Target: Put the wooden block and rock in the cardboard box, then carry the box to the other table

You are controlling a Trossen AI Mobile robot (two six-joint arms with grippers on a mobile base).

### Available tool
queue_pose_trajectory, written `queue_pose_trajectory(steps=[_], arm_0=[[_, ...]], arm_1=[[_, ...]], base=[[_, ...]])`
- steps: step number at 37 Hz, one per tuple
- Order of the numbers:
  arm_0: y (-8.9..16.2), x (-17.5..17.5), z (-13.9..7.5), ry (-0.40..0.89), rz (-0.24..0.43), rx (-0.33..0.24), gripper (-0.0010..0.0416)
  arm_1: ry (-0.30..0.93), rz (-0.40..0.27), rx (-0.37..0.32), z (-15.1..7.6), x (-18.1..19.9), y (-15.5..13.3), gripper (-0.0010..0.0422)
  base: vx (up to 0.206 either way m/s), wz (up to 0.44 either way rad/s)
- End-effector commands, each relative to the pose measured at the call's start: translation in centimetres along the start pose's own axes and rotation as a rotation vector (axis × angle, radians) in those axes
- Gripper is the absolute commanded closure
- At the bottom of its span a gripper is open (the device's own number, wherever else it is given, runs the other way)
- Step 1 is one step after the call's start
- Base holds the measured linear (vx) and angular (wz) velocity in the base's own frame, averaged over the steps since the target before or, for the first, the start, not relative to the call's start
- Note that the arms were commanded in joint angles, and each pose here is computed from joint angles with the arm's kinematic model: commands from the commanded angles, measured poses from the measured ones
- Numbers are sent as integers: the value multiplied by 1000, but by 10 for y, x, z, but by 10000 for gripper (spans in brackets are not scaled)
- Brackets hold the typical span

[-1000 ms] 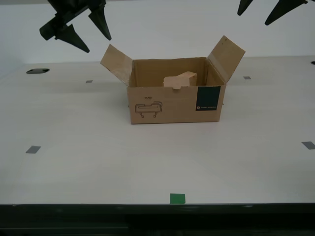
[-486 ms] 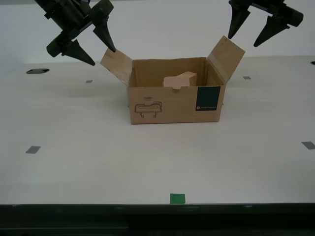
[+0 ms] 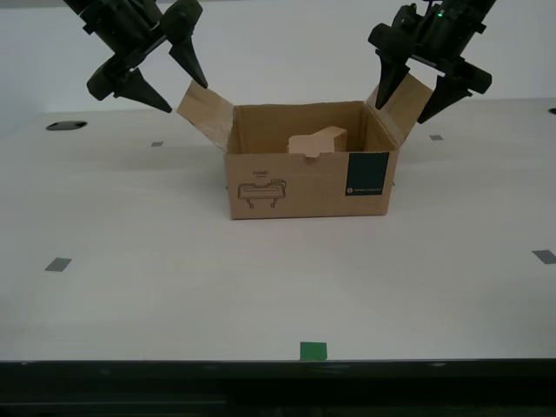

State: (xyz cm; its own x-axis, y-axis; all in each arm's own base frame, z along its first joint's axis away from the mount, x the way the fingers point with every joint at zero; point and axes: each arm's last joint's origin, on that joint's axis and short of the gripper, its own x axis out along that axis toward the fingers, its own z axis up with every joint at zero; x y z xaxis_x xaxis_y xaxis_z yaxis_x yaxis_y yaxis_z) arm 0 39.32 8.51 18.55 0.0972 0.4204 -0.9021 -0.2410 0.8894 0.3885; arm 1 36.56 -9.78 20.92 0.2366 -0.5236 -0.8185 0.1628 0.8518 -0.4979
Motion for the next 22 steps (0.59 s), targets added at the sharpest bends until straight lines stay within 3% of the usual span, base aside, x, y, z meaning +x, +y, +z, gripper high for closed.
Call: queue_pose_trajectory(steps=[1, 22], arm_0=[[2, 0, 2, -22, 9, -4, 19], [3, 1, 3, -29, 10, -1, 19]], arm_1=[[-1, -5, -1, 0, 0, 0, 78], [-45, -10, -44, 9, 28, 11, 78]], base=[[0, 0], [0, 0]])
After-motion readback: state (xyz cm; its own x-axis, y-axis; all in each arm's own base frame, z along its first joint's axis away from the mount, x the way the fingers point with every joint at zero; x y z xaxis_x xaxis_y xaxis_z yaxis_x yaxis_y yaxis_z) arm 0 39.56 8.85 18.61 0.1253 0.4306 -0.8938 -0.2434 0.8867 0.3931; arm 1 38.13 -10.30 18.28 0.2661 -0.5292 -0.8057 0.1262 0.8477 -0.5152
